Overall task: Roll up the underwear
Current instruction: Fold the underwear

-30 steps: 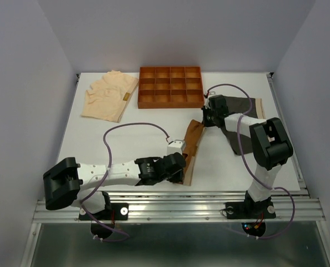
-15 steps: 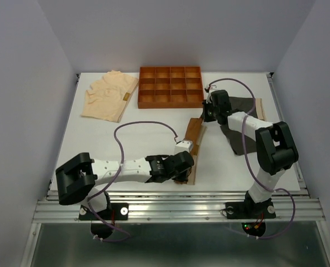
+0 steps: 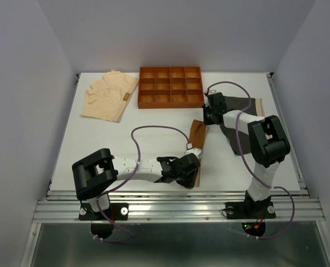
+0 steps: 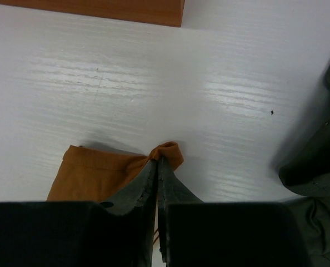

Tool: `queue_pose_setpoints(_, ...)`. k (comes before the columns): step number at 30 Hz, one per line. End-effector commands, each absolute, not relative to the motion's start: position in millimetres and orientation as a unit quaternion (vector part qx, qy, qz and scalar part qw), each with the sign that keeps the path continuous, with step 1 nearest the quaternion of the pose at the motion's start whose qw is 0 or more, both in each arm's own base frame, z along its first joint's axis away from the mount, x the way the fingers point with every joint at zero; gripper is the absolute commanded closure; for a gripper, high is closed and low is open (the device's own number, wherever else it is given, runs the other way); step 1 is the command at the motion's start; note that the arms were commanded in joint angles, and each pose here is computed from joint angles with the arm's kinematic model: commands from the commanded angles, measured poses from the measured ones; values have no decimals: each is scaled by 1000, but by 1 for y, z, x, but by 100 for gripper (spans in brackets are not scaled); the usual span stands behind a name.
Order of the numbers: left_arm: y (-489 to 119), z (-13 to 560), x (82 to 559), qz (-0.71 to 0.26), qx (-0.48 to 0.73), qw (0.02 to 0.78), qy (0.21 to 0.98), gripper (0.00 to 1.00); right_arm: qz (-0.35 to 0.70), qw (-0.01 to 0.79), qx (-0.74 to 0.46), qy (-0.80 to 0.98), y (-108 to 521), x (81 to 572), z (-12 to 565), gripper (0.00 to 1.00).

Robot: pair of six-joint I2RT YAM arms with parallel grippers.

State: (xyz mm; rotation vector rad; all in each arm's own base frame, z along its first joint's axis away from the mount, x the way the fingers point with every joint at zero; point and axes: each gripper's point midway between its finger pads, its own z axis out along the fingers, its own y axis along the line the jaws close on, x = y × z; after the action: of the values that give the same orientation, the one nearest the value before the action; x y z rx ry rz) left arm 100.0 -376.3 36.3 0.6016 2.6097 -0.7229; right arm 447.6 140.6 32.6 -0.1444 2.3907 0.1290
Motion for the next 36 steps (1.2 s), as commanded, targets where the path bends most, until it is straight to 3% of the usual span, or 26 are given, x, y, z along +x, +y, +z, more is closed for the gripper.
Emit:
queue_pose_setpoints(1,-396,56,90,-304,246,177,903,100,32,384,-33,922,132,465,42,93)
queue_pose_setpoints(5,-399,51,90,-302,255,169,903,95,35,378,-35,925,133,462,37,89)
queue_pose_setpoints(7,-398,46,92,-298,252,162,906,86,47,375,-42,925,137,459,38,87)
queue_pose_setpoints(8,-397,45,92,-297,252,159,907,72,50,376,-48,924,138,459,39,86)
queue_pose_setpoints(9,-396,45,93,-297,249,159,908,65,55,377,-54,923,140,458,41,83)
queue_pose_setpoints(12,-394,53,97,-296,244,173,907,48,65,382,-67,919,143,456,49,70)
queue_pose_setpoints(17,-391,82,110,-295,234,215,901,38,93,395,-84,910,153,453,72,58)
queue_pose_setpoints(22,-385,121,122,-303,226,265,887,31,135,416,-86,895,165,449,113,39)
queue_pose_setpoints(24,-379,131,125,-302,224,277,885,6,151,420,-89,891,169,445,125,33)
queue_pose_setpoints(25,-376,142,125,-310,221,288,879,1,157,431,-91,884,170,443,137,23)
queue_pose_setpoints(26,-370,144,127,-305,215,295,880,1,165,433,-92,881,172,441,142,17)
queue_pose_setpoints(27,-367,146,130,-305,208,299,880,1,169,436,-93,879,173,438,147,2)
queue_pose_setpoints(28,-363,149,132,-306,200,304,880,1,172,440,-94,876,173,436,151,0)
queue_pose_setpoints(36,-304,119,176,-258,90,301,914,1,216,442,-62,868,166,378,168,0)
